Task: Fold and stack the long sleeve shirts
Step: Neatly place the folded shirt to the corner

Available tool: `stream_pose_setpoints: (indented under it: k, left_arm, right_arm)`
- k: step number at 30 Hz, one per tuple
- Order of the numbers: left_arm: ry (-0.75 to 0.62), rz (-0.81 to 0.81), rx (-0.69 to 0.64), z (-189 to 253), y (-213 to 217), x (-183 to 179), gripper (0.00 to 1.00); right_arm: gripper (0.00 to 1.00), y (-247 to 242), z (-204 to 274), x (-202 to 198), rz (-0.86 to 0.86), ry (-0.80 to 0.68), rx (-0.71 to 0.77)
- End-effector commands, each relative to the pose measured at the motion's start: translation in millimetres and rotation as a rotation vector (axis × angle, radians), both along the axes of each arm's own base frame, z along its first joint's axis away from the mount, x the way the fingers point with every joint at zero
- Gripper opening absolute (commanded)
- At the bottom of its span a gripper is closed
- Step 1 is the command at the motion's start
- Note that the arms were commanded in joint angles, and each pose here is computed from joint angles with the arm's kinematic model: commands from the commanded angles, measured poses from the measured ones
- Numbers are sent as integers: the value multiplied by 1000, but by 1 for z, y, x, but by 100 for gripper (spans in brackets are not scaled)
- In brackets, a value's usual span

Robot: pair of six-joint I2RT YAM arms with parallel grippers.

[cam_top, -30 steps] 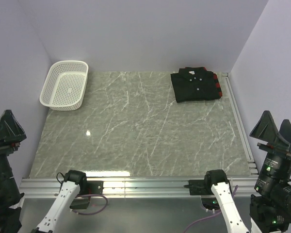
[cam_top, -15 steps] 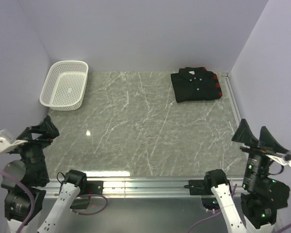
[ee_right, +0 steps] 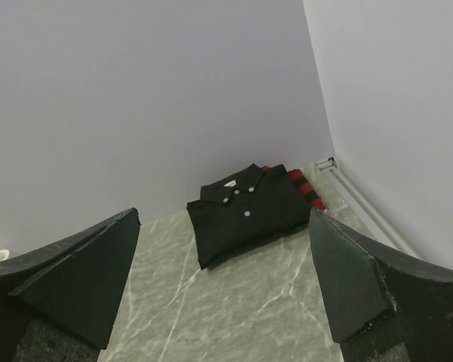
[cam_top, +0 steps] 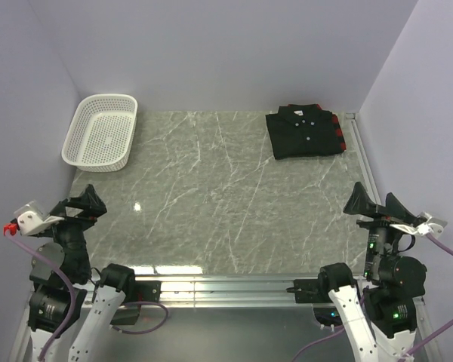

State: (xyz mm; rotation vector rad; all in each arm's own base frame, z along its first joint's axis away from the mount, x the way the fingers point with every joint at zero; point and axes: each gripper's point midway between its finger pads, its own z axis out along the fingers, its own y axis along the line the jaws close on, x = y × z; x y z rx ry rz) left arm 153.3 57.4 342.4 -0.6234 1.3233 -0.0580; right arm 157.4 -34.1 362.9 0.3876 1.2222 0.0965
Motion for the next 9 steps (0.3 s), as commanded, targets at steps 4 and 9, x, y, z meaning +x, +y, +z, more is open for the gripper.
stream_pose_setpoints:
  k: [4,9]
  left_arm:
    - [-84,13,-39,10,1,5,99]
    - [-106,19,-47,9,1,8,99]
  right_arm:
    - [100,1,9,2,1,-27,-24]
    - [100,3,8,6,11,-27,-31]
